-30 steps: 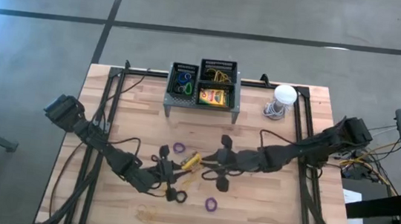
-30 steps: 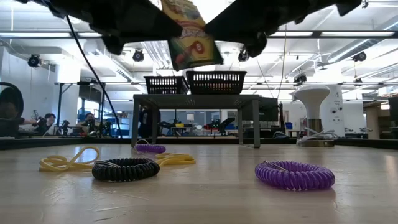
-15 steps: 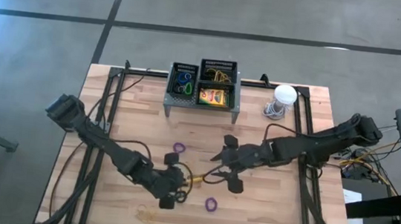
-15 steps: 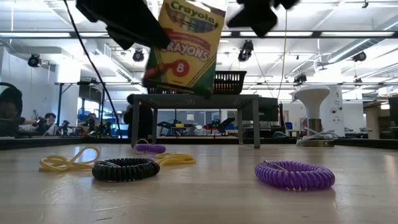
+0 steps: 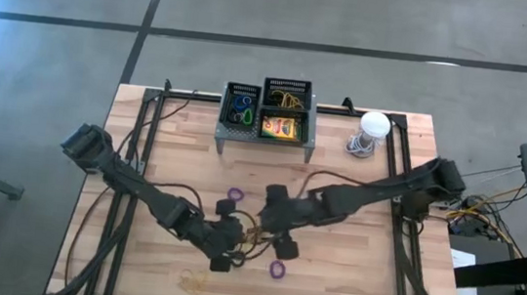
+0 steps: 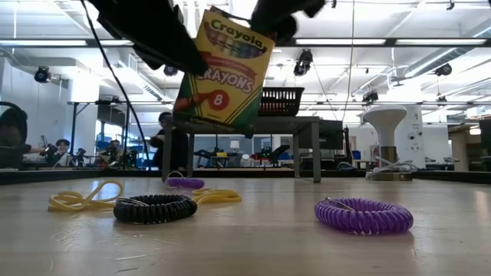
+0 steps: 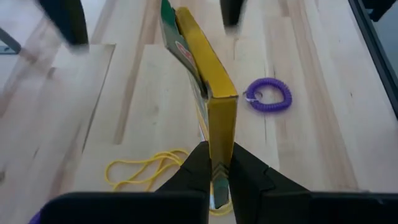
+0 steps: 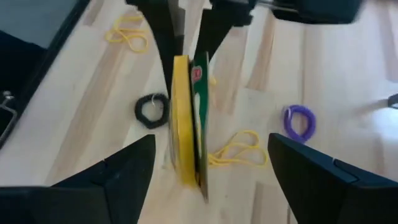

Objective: Pick & Place Office Desk Supplies
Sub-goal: Put the crayon box into the bottom black bin on the shelf

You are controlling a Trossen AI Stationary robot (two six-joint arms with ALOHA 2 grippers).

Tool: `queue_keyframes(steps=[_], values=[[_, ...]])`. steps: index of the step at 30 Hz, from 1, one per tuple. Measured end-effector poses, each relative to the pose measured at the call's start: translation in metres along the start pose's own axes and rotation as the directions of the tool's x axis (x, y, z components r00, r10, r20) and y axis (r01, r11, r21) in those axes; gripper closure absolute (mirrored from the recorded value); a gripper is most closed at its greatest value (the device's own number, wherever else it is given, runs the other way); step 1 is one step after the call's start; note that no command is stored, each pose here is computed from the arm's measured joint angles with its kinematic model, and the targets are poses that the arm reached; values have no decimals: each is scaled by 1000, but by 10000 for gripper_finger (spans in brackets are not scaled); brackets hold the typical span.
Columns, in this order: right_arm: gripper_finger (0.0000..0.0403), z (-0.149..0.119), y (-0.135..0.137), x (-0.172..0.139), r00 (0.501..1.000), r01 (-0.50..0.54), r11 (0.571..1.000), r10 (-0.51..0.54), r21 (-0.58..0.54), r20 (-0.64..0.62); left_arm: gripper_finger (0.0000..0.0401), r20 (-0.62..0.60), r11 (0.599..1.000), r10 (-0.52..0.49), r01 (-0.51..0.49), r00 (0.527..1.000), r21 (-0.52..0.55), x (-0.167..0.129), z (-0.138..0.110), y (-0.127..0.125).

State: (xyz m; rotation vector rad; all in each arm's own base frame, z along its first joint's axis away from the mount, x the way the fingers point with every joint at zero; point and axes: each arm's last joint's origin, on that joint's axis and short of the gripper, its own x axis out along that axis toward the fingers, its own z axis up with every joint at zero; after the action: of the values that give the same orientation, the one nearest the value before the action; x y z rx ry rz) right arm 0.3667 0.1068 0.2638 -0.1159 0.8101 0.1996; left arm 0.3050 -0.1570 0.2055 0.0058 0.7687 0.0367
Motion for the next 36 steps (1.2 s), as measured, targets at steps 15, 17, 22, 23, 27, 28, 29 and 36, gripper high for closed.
queue_keyframes(steps=[15, 17, 22, 23, 27, 28, 29, 36], values=[[197, 11, 1, 37, 983, -149, 986, 156, 74, -99, 352, -38, 999, 28, -29, 999, -29, 1, -4, 3], [223, 9, 1, 35, 983, -144, 984, 154, 104, -99, 349, -38, 999, 28, -30, 999, -29, 1, -4, 3], [291, 6, 1, 37, 983, -137, 980, 153, 145, -100, 347, -37, 999, 28, -29, 999, -25, 1, -4, 3], [304, 4, 1, 38, 983, -136, 979, 152, 153, -98, 347, -38, 999, 28, -29, 999, -25, 1, -4, 3], [348, -4, 1, 42, 984, -128, 972, 150, 198, -98, 346, -35, 999, 27, -27, 999, -26, 1, -4, 3], [357, -6, 1, 42, 984, -125, 969, 149, 212, -101, 345, -34, 999, 26, -27, 999, -27, 1, -4, 3], [364, -8, 1, 42, 984, -122, 967, 148, 223, -103, 343, -32, 999, 25, -26, 999, -24, 0, -3, 3], [371, -29, 4, 28, 987, -58, 949, 101, 309, -124, 305, -24, 999, 25, -25, 999, -21, -24, 3, 12]])
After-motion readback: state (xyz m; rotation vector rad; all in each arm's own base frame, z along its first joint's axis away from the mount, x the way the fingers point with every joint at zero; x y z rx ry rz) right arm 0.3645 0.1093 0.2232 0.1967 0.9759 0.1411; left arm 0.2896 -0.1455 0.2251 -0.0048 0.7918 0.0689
